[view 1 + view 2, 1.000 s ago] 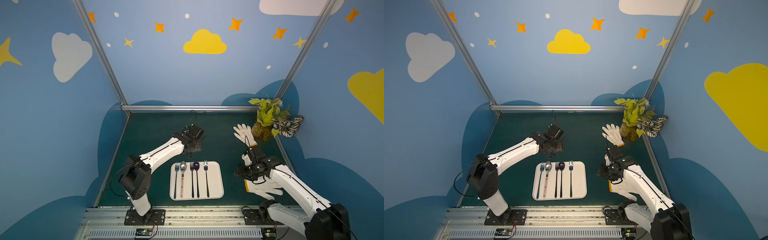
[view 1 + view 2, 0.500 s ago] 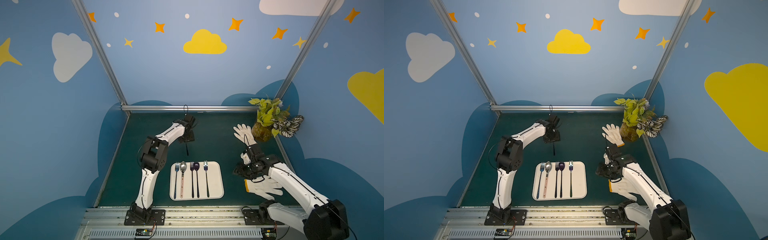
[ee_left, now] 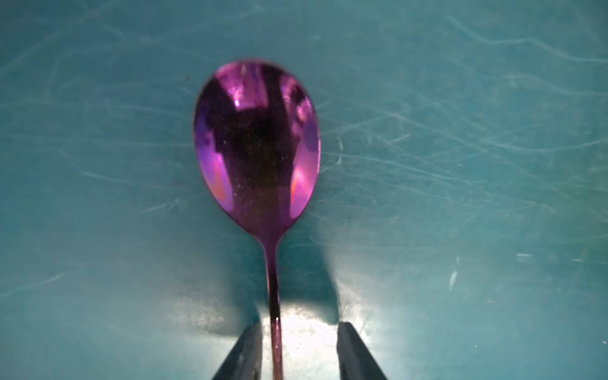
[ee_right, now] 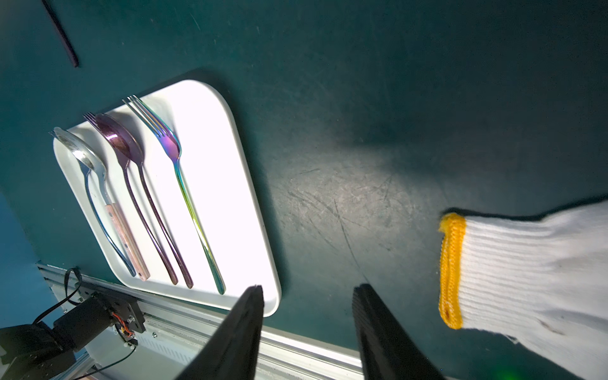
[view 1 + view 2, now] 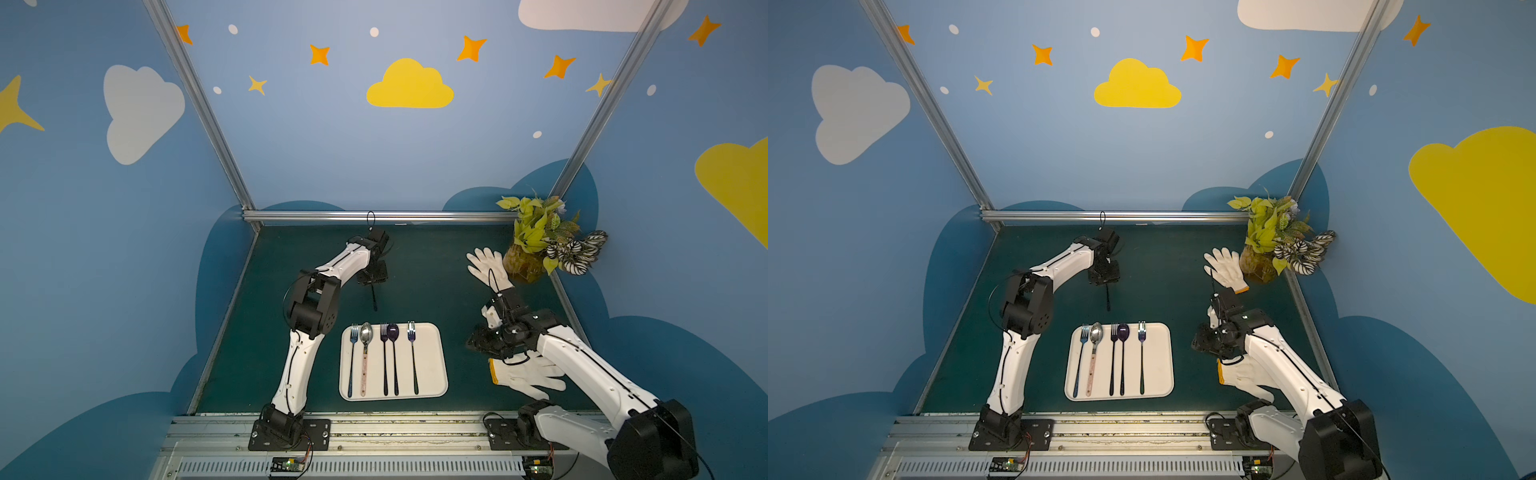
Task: Set the spoon and fork side by side
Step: Pick up the spoon from the center of the board.
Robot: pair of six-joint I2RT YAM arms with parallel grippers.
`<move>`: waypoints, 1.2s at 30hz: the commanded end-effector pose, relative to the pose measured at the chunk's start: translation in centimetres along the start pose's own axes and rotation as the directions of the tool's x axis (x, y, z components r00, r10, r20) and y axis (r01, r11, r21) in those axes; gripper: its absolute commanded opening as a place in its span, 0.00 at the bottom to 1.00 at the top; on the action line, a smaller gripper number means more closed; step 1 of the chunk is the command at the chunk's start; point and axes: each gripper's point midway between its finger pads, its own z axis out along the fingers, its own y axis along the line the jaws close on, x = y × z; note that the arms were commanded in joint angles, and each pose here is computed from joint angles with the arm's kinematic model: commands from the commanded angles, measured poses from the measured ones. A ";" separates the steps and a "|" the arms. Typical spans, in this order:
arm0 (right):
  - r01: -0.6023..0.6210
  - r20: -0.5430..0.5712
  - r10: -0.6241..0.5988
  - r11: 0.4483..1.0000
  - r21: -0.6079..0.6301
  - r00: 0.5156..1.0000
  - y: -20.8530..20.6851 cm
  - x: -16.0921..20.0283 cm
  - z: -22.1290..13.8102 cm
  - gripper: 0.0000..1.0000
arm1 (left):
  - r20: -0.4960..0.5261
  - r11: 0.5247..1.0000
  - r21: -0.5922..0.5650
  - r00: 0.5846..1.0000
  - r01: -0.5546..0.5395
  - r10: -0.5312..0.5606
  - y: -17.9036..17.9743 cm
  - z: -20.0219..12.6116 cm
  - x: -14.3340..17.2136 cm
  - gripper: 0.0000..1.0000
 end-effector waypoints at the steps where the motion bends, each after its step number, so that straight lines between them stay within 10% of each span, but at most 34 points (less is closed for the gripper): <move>1: 0.000 0.003 0.000 1.000 0.015 1.000 -0.3 0.1 -0.2 0.50 | -0.043 0.999 -0.039 0.999 0.001 -0.003 1.1 1.0 0.7 0.35; 17: 0.002 -0.005 -0.002 1.000 0.021 1.000 -1.0 0.9 -0.4 0.50 | -0.029 0.998 -0.055 0.999 -0.016 0.014 1.7 0.7 0.0 0.03; 28: 0.011 -0.005 -0.011 1.000 0.021 1.000 -1.0 0.6 -0.5 0.50 | 0.174 0.997 0.057 0.984 -0.043 0.033 -0.9 -8.2 -4.2 0.03; 36: 0.015 0.018 -0.015 1.000 0.022 1.000 -0.8 -0.4 -0.8 0.50 | 0.220 0.989 0.131 0.974 -0.075 0.045 -3.6 -14.1 -0.6 0.03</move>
